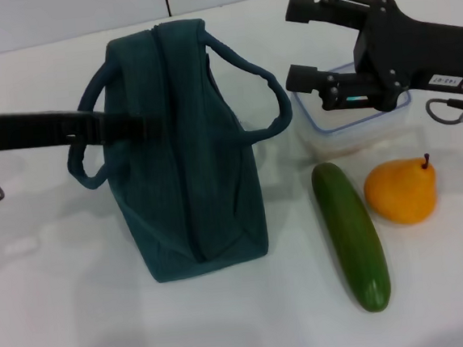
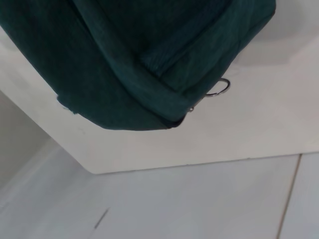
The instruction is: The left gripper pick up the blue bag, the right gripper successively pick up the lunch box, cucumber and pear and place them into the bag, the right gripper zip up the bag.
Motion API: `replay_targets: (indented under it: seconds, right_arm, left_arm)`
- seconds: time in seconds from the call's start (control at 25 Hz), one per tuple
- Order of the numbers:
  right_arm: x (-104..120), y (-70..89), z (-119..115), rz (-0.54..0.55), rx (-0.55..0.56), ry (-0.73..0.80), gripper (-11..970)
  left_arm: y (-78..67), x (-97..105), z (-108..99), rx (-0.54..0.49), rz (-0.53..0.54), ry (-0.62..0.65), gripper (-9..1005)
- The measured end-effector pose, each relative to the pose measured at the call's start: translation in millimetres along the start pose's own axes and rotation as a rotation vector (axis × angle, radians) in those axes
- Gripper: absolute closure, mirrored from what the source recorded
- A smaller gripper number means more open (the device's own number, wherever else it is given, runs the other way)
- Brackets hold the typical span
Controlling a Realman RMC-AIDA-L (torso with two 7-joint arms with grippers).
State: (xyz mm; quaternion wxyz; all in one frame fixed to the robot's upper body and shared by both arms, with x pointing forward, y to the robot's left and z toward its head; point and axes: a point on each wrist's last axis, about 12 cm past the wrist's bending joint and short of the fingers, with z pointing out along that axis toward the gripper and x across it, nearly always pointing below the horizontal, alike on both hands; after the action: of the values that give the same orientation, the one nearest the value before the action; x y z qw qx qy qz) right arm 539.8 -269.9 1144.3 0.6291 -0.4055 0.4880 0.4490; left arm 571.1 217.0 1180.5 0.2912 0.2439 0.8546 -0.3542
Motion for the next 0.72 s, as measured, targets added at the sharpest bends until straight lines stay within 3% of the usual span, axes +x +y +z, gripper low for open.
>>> replay_targets:
  seconds: [0.36,0.6,0.72]
  right_arm:
    - [1,4.7,-4,0.006,-0.006,-0.009,134]
    - [5,6.4,-5,0.017,0.012,-0.007,134]
    - [9,6.8,-7,0.023,0.054,-0.006,134]
  left_arm:
    - [-1.0,5,1,0.046,0.133,-0.027,437]
    - [5.6,8,4,0.049,0.105,-0.025,610]
    - [16.7,13,3,0.039,0.045,-0.052,728]
